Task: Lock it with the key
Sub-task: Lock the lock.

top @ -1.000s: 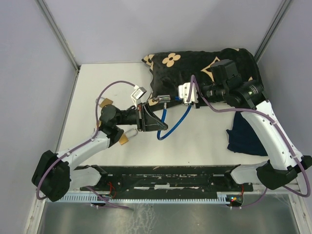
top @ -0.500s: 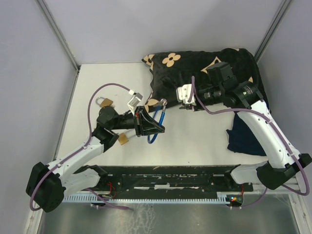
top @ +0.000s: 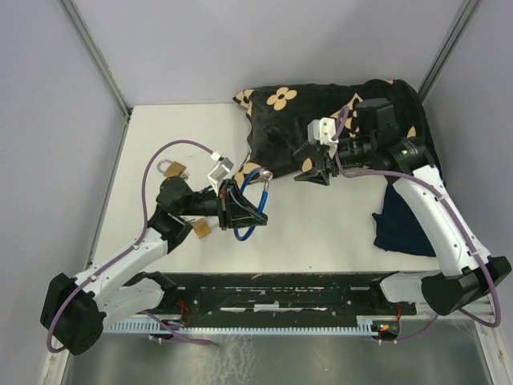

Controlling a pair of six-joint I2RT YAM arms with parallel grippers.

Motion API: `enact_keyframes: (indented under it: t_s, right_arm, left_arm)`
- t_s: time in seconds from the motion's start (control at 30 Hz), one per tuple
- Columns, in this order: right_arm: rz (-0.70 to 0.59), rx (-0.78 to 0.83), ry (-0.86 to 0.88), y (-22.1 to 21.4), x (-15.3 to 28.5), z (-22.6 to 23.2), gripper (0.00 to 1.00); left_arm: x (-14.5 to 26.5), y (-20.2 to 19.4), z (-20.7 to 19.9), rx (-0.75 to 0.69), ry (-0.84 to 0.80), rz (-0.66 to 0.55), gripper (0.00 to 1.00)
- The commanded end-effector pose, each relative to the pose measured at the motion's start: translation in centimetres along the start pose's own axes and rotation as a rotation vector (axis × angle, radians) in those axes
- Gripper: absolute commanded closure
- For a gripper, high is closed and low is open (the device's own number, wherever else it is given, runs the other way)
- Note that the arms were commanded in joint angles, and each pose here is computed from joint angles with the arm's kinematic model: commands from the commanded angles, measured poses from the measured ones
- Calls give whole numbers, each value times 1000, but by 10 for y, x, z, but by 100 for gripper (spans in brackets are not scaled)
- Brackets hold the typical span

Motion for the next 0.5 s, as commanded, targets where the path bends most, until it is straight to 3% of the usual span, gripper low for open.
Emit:
enact_keyframes:
  t_s: [0.0, 0.1, 0.17, 0.47]
  right_arm:
    - [-140, 144, 41, 24, 14, -10, 31]
    - [-178, 197, 123, 30, 9, -9, 17]
    - [-176, 232, 169, 38, 1, -8, 13]
    - [-171, 275, 277, 33, -27, -2, 10]
  left_arm:
    - [2, 8, -17, -141, -87, 29, 97]
    - [1, 9, -19, -141, -111, 57, 97]
    - [0, 11, -22, -147, -123, 68, 97]
    - [-7, 9, -33, -164, -186, 111, 97]
Point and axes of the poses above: each gripper's point midway between its finger pads, its own x axis back along the fingers, its own z axis along the line the jaws close on, y = z × x, the point moved 9 cm from there along x, back along the fingers, and after that the axes turned 11 degrees about x, right-handed, at the moved point
